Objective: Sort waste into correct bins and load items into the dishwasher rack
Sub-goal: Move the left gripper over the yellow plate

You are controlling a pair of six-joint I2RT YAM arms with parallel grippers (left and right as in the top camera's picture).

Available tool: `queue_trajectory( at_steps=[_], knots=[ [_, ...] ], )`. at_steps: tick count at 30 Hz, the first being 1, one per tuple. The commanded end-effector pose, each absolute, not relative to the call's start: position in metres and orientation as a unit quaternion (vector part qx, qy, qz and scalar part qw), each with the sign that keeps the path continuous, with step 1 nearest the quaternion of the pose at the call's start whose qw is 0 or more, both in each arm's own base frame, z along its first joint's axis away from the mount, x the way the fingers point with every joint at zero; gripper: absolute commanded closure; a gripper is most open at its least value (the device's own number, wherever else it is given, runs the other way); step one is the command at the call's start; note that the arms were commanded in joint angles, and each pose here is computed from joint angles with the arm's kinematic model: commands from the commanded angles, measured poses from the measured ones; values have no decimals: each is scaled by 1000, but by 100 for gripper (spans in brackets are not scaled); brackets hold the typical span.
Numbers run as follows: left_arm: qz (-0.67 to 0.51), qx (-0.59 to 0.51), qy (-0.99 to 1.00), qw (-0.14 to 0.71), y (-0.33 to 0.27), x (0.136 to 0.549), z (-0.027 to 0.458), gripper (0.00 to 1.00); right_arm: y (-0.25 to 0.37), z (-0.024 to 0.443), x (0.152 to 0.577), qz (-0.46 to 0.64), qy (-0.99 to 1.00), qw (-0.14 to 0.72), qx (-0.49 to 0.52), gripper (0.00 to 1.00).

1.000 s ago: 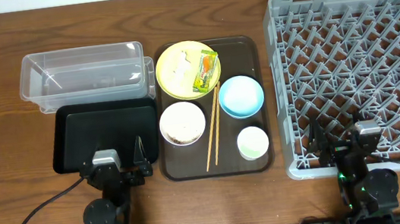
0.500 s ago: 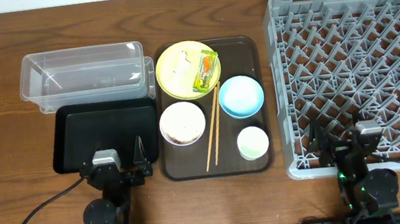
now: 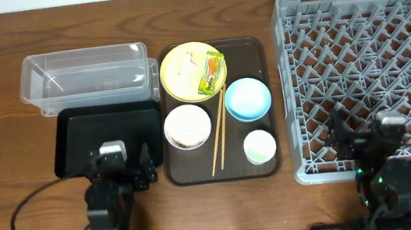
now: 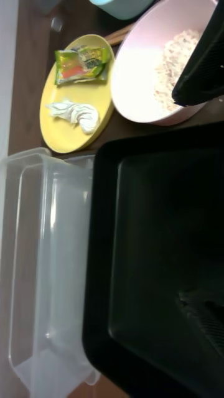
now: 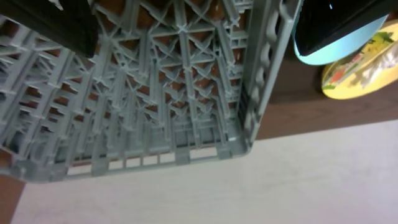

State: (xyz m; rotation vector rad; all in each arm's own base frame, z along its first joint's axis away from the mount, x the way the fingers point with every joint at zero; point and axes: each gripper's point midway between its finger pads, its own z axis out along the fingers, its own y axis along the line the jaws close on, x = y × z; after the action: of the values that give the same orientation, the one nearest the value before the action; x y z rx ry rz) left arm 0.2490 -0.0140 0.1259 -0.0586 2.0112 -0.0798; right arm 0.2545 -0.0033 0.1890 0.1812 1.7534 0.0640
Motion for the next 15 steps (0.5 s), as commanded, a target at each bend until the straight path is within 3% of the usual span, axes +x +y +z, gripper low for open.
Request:
queue_trajectory(
  at_steps=[1, 11, 15],
  knots=[
    [-24, -23, 853, 521, -13, 259, 151, 5, -5, 199, 264, 10, 785, 615, 77, 1],
    [-7, -18, 932, 362, -14, 275, 154, 5, -2, 185, 293, -32, 885, 464, 32, 1],
    [-2, -17, 947, 322, -14, 274, 152, 5, 7, 188, 304, -16, 894, 447, 20, 1]
  ],
)
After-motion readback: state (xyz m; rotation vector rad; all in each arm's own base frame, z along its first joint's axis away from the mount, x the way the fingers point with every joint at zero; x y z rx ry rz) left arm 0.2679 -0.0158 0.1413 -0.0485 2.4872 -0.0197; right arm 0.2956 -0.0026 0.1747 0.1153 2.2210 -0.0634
